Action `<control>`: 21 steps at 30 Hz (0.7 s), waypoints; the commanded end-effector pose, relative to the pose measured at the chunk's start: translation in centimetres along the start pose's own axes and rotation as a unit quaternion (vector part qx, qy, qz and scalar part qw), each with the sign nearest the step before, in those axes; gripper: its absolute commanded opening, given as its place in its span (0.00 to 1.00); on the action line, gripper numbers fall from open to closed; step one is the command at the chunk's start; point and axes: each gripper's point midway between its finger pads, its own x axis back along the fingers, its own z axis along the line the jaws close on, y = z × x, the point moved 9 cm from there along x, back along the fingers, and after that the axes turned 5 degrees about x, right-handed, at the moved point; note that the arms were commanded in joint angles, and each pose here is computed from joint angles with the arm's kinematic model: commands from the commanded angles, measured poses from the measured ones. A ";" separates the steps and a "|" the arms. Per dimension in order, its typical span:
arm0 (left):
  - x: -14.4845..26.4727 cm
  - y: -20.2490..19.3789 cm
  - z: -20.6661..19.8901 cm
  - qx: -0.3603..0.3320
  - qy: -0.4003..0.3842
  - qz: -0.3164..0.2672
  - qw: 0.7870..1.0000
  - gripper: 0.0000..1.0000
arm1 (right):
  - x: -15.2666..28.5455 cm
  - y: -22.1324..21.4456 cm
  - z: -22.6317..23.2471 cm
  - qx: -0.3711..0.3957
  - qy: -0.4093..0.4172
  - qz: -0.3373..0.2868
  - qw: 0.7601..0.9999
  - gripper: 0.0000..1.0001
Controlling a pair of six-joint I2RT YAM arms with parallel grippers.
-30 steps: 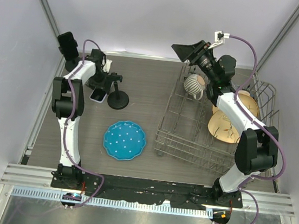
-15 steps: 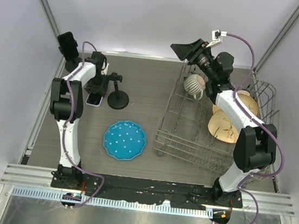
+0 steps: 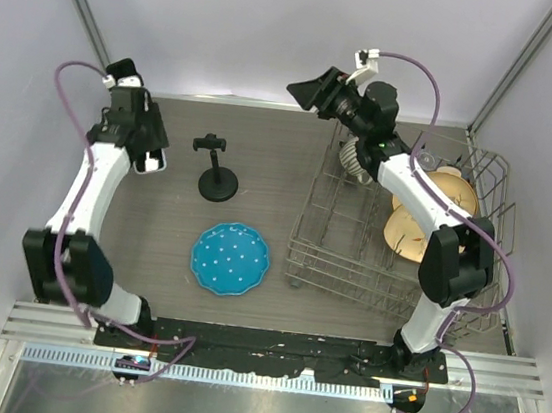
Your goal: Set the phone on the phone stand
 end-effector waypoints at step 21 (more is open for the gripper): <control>12.8 -1.2 -4.9 -0.072 -0.349 -0.305 0.883 0.00 | -5.5 -8.1 17.1 0.100 0.164 0.083 0.978 0.55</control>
